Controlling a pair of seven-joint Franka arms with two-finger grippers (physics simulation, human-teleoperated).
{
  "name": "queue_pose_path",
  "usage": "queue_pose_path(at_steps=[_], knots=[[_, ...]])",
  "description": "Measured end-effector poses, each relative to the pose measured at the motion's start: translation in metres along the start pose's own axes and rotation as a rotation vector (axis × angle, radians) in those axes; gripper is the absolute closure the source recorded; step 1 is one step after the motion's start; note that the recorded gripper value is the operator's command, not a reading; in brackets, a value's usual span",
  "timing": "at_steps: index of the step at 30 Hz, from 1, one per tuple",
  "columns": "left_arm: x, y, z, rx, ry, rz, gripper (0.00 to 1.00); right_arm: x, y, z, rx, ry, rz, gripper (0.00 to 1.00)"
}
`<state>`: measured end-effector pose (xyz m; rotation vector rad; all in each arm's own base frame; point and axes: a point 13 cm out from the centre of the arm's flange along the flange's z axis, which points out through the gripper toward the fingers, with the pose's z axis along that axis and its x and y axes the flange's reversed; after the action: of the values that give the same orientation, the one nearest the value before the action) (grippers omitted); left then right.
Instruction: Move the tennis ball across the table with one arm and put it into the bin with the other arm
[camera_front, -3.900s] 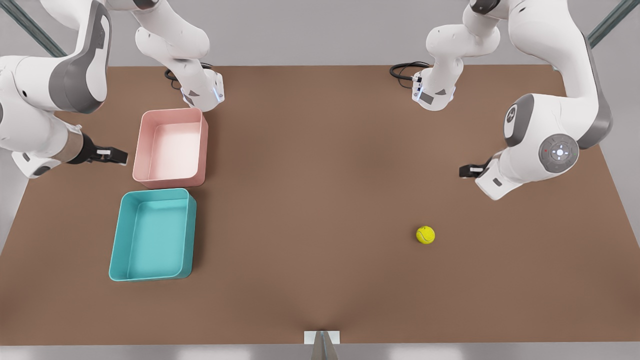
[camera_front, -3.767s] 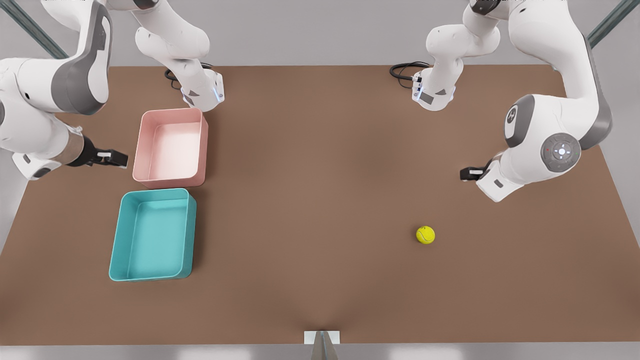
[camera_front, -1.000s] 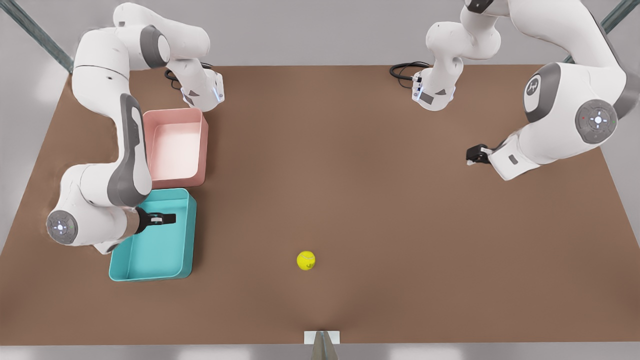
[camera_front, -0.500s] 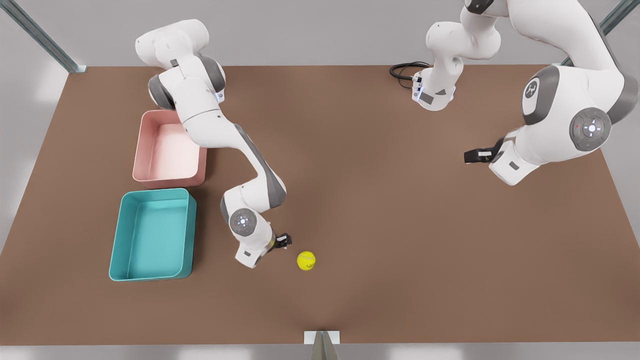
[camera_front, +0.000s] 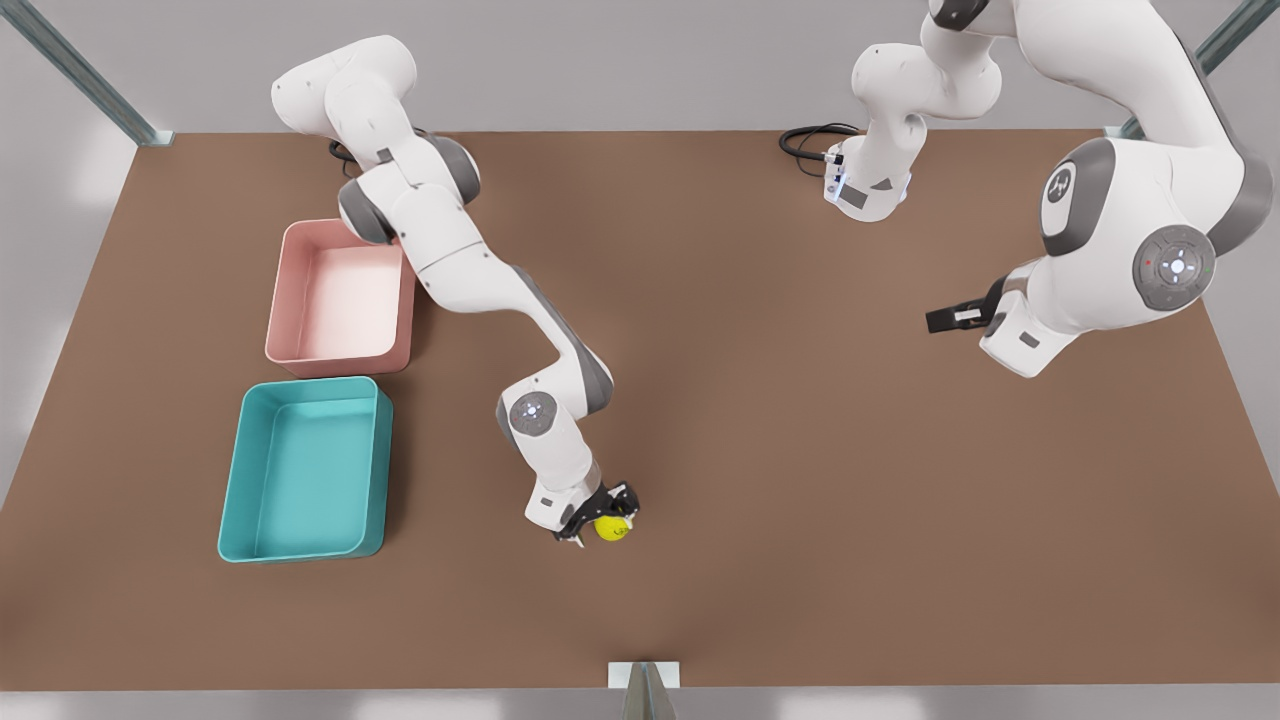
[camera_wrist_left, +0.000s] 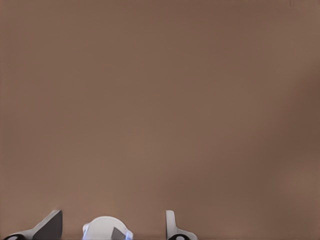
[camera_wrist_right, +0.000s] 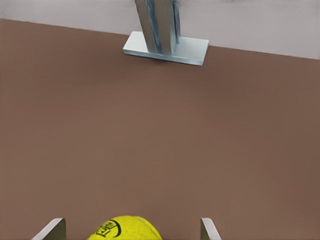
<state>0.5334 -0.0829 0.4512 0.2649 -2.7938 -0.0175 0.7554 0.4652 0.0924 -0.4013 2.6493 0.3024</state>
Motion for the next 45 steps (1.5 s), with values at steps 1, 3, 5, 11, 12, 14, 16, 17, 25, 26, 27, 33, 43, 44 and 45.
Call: queue_pose_path(at_steps=[1,3,5,11,12,14,16,17,25,26,27,33,43,44,45], knots=[[0.000,0.000,0.001,-0.001,0.001,-0.005,0.00,0.000,0.002,0.002,-0.003,-0.010,0.000,0.00],[-0.001,0.000,0.001,-0.001,0.004,-0.014,0.00,0.003,0.005,0.009,0.001,-0.024,-0.008,0.00],[-0.001,0.000,0.002,-0.001,0.005,-0.022,0.00,0.005,0.004,0.015,0.005,-0.038,-0.011,0.00],[-0.001,0.000,0.002,-0.002,0.006,-0.041,0.00,0.021,-0.001,0.036,0.006,-0.045,-0.006,0.00],[-0.001,0.000,0.002,-0.002,0.006,-0.044,0.00,0.022,-0.001,0.037,0.005,-0.048,-0.006,0.00],[-0.001,0.000,0.002,-0.002,0.007,-0.049,0.00,0.026,-0.003,0.043,0.006,-0.050,-0.008,0.00],[-0.001,0.000,0.003,-0.003,0.008,-0.054,0.00,0.032,0.000,0.050,0.006,-0.049,-0.014,0.00],[-0.002,-0.001,0.004,-0.003,0.010,-0.056,0.00,0.035,0.001,0.052,0.005,-0.049,-0.018,0.00],[-0.005,0.000,0.009,-0.008,0.019,-0.071,0.00,0.026,0.011,0.045,-0.013,-0.075,-0.036,0.41],[-0.005,0.000,0.009,-0.008,0.018,-0.073,0.00,0.019,0.013,0.037,-0.017,-0.085,-0.036,0.41],[-0.005,0.000,0.009,-0.008,0.018,-0.074,0.00,0.012,0.013,0.030,-0.019,-0.094,-0.033,0.41],[-0.005,0.000,0.008,-0.008,0.015,-0.080,0.00,-0.010,-0.084,-0.043,0.048,-0.065,0.053,0.39],[-0.007,-0.001,0.010,-0.009,0.018,-0.088,0.00,0.063,-0.427,-0.223,0.309,0.267,0.193,0.39],[-0.007,-0.001,0.010,-0.009,0.019,-0.088,0.00,0.087,-0.443,-0.225,0.313,0.324,0.194,0.39],[-0.007,-0.001,0.010,-0.010,0.019,-0.089,0.00,0.107,-0.455,-0.226,0.310,0.374,0.192,0.39]])
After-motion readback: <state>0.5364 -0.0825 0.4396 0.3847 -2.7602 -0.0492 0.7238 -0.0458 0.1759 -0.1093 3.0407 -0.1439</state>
